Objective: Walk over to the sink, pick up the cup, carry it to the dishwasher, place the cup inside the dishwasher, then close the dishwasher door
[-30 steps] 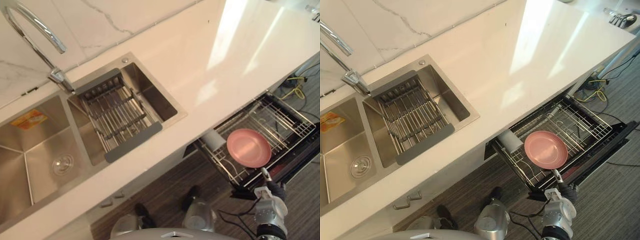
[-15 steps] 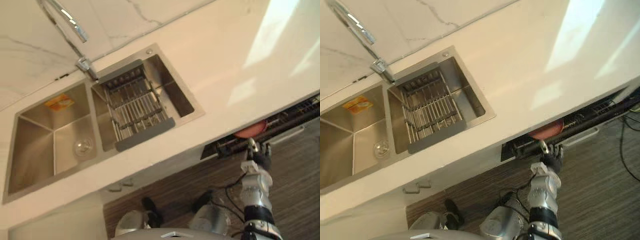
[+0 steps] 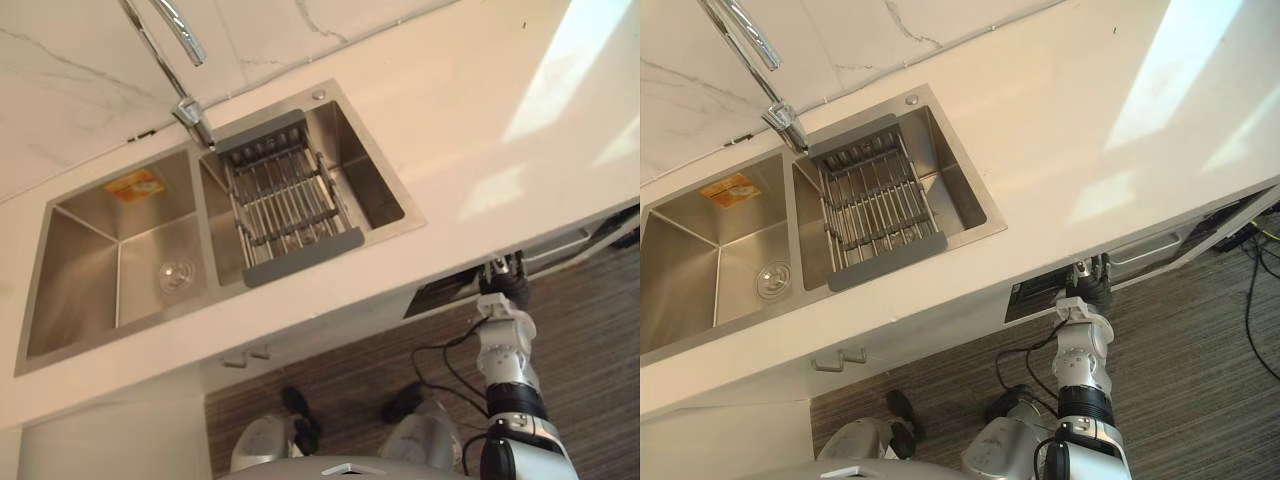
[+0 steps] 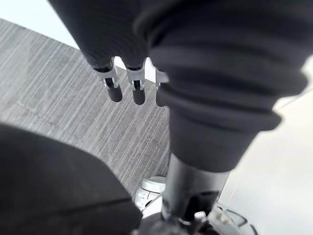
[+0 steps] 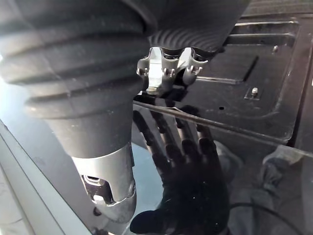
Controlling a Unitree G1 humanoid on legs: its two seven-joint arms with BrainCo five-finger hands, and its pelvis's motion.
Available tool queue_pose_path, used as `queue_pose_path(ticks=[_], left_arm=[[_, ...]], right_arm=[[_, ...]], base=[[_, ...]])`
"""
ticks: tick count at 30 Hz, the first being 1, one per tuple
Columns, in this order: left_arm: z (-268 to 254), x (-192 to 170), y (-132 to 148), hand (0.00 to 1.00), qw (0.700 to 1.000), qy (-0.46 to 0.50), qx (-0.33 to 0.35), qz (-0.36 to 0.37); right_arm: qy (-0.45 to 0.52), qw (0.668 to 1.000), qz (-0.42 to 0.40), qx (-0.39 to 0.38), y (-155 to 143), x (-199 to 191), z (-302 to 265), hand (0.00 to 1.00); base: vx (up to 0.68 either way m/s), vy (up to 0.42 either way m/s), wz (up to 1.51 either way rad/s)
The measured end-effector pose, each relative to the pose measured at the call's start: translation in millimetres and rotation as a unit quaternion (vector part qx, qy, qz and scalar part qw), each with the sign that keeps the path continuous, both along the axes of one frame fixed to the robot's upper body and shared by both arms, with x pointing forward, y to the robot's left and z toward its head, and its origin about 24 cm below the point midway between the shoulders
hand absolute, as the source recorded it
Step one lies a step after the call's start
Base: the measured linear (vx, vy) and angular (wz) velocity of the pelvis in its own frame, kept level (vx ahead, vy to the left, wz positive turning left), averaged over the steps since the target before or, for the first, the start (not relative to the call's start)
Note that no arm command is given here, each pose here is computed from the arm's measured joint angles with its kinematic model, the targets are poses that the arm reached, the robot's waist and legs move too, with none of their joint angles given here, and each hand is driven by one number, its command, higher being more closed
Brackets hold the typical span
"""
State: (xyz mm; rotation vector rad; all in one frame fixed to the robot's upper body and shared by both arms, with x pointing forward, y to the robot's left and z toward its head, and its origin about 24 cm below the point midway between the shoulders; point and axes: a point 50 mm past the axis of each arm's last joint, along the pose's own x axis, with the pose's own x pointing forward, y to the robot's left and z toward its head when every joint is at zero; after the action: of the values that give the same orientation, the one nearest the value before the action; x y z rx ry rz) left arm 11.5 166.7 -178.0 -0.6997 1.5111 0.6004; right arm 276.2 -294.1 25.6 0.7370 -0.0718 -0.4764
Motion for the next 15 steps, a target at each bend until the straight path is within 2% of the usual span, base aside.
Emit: queue_pose_path(ticks=[4,8,12,15], left_arm=[[-1,-1,1,0.0,0.999,-0.019,0.004,0.034],[0,-10,9,0.0,0.998,-0.039,0.014,0.044],[1,-13,17,0.0,0.997,-0.063,0.031,0.013],[4,-3,26,0.0,0.995,-0.093,0.034,-0.017]], right_arm=[[0.102,0.987,0.079,-0.1,21,-27,-38,0.0],[0.235,0.957,0.128,-0.111,60,-82,-102,0.0],[0.359,0.917,0.122,-0.126,58,-133,-138,0.0],[0.409,0.894,0.119,-0.138,54,-153,-150,0.0]], base=[[0.02,-0.012,0.12],[0.02,0.036,0.07],[-0.01,0.088,-0.02],[0.01,0.102,-0.08]])
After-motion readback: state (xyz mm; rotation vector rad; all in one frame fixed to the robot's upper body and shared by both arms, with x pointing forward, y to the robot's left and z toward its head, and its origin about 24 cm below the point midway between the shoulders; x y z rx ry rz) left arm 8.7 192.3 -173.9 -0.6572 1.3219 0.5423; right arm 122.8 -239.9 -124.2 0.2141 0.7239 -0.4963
